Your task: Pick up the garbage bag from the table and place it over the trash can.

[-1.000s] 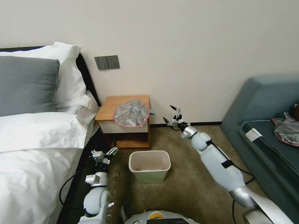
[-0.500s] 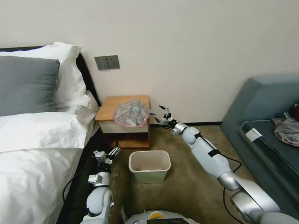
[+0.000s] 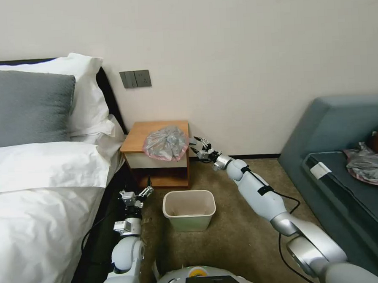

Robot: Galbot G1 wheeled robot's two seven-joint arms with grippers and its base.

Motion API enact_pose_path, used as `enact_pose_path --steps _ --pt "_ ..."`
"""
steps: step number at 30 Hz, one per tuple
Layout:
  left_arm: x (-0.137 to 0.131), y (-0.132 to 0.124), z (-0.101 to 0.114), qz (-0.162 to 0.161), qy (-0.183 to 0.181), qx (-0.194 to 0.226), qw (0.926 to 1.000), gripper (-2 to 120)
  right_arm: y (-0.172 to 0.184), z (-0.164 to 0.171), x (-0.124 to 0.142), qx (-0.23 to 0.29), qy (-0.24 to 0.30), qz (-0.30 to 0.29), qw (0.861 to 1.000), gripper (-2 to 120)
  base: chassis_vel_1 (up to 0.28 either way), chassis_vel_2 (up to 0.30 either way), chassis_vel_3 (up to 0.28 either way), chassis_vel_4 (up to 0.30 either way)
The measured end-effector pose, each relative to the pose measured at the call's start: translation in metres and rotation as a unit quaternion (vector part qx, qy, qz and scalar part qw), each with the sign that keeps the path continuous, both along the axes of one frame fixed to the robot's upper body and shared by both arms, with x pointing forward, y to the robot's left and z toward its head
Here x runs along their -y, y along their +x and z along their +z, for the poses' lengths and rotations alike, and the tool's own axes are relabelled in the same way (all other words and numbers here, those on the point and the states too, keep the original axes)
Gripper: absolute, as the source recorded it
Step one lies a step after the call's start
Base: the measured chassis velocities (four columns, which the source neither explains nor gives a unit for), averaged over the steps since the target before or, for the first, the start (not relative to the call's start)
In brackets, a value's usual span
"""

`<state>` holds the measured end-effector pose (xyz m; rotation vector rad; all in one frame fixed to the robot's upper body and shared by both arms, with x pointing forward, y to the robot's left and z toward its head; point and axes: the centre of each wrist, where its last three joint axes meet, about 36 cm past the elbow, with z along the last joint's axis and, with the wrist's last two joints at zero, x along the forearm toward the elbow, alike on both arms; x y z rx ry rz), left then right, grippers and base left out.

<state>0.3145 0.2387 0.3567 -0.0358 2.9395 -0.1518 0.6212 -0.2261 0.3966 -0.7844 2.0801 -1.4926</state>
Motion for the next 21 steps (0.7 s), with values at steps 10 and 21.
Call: enact_pose_path --steps 10,21 --pt "0.001 0.000 0.000 0.001 0.000 -0.001 1.0000 100 0.002 0.005 0.001 0.002 -0.009 0.004 1.000 27 0.000 0.000 0.000 0.000" --pt "0.002 0.000 -0.001 0.000 0.000 -0.002 1.0000 100 0.003 0.011 0.000 0.007 -0.004 0.005 1.000 0 0.000 0.000 0.000 0.000"
